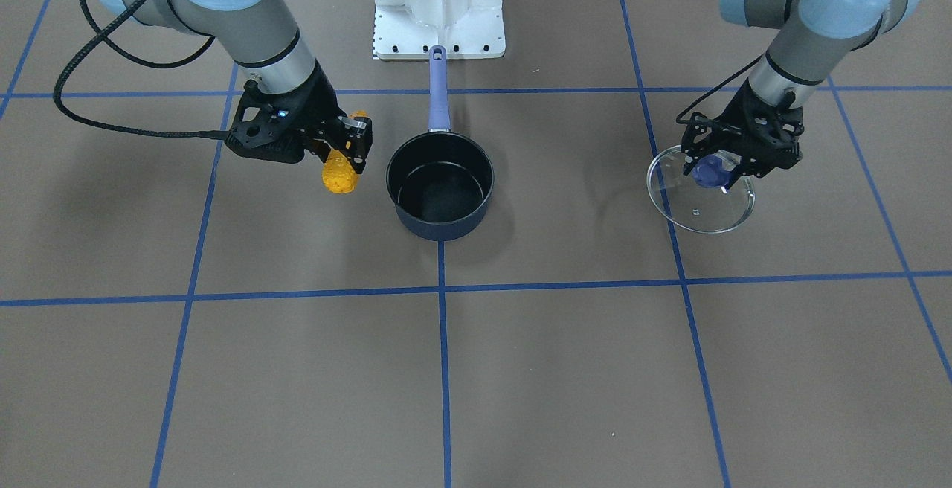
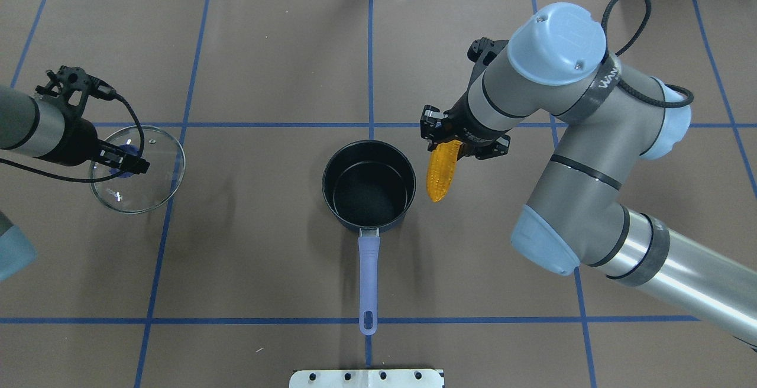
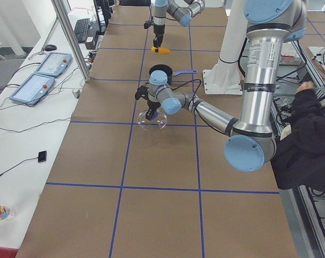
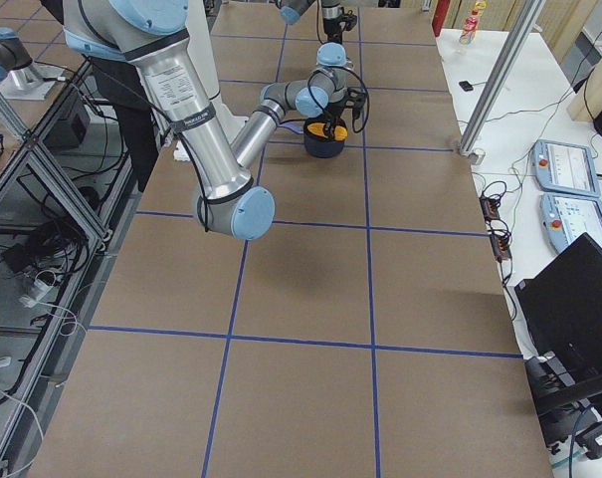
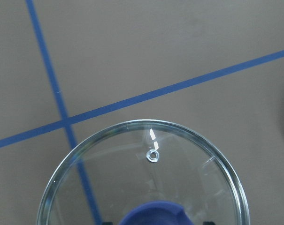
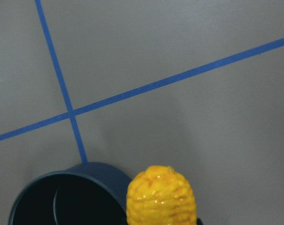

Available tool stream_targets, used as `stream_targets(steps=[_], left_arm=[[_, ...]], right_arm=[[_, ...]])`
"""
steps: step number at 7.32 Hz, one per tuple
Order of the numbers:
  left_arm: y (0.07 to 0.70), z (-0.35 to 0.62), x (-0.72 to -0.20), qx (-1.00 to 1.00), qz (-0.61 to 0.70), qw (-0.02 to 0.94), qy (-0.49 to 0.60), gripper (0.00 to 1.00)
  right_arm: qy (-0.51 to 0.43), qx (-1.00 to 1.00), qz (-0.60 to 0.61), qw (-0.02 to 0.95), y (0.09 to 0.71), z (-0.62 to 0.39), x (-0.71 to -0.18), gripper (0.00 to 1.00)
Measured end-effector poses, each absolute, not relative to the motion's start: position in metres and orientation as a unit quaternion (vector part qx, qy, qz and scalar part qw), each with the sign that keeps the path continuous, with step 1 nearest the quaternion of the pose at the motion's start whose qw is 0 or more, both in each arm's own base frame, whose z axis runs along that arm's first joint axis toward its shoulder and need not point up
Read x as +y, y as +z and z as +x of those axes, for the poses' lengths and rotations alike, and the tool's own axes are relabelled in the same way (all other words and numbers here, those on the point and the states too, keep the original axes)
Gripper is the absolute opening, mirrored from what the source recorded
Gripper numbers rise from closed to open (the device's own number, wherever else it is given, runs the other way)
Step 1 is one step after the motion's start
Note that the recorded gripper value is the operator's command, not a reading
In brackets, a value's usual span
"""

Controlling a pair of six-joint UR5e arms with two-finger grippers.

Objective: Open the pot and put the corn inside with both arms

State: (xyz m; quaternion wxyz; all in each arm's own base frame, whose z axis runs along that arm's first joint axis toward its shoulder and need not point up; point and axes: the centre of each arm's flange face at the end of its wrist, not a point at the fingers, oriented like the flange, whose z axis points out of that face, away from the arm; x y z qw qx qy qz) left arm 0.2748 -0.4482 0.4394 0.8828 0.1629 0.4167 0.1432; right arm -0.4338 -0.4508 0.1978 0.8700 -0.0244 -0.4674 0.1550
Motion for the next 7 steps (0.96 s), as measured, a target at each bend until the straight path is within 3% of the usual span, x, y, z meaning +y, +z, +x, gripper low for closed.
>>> stream_targets(steps=[7], left_arm=[[0.561, 0.221, -0.414, 0.415, 0.165, 0.877, 0.176, 0.55]], right_arm=[[0.146, -0.451, -0.007, 0.88, 0.17, -0.536, -0.409, 0.41]])
